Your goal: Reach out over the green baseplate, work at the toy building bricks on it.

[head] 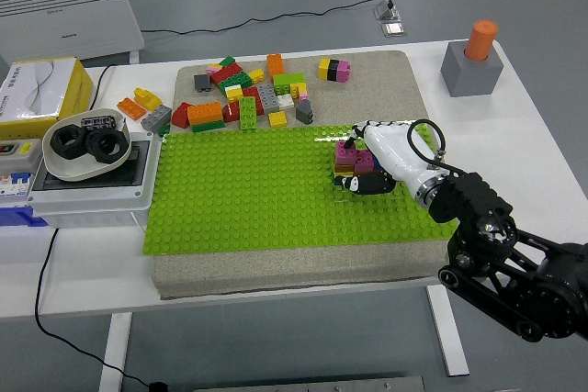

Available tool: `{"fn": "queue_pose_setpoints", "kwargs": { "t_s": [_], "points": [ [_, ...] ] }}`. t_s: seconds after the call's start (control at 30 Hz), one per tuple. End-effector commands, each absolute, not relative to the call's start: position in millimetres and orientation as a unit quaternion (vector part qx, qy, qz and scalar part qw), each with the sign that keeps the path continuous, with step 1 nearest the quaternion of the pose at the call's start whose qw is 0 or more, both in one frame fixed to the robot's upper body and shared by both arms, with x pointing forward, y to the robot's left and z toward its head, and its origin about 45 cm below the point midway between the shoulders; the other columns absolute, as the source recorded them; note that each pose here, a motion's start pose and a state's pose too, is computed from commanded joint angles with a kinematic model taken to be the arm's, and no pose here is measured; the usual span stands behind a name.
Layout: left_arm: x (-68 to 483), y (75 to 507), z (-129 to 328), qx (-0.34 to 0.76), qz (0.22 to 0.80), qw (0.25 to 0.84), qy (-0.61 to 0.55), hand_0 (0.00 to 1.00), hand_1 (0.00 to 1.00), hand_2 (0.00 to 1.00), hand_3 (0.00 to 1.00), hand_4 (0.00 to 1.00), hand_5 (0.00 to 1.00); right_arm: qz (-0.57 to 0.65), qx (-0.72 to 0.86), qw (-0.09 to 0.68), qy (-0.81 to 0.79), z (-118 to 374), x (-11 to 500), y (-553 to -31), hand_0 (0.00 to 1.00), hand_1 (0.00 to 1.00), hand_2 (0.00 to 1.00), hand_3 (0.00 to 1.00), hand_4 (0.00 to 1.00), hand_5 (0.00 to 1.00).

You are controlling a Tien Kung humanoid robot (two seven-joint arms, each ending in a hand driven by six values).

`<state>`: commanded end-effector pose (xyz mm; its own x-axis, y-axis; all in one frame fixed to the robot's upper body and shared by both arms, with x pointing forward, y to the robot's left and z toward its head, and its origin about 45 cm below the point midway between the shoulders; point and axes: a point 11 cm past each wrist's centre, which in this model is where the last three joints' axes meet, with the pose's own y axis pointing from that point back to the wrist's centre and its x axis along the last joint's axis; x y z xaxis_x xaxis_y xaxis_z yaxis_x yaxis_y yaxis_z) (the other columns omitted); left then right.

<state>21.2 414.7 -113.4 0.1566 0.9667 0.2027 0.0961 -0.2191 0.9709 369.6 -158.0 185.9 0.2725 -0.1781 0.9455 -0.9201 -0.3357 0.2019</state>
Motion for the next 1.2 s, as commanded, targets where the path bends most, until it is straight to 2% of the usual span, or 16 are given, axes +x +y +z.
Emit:
{"fn": "queue_pose_setpoints", "kwargs": {
  "t_s": [1.2],
  "points": [
    [21.3, 414.9, -113.4, 0.612, 0.484, 0.451, 0.433, 0.726, 0.522, 0.595, 0.702, 0.949, 0.998, 0.439, 0.688, 0.423, -0.395, 177.3, 368.6, -156.7, 0.807, 0.824, 0.867, 0.634, 0.813, 0.453]
  ]
}}
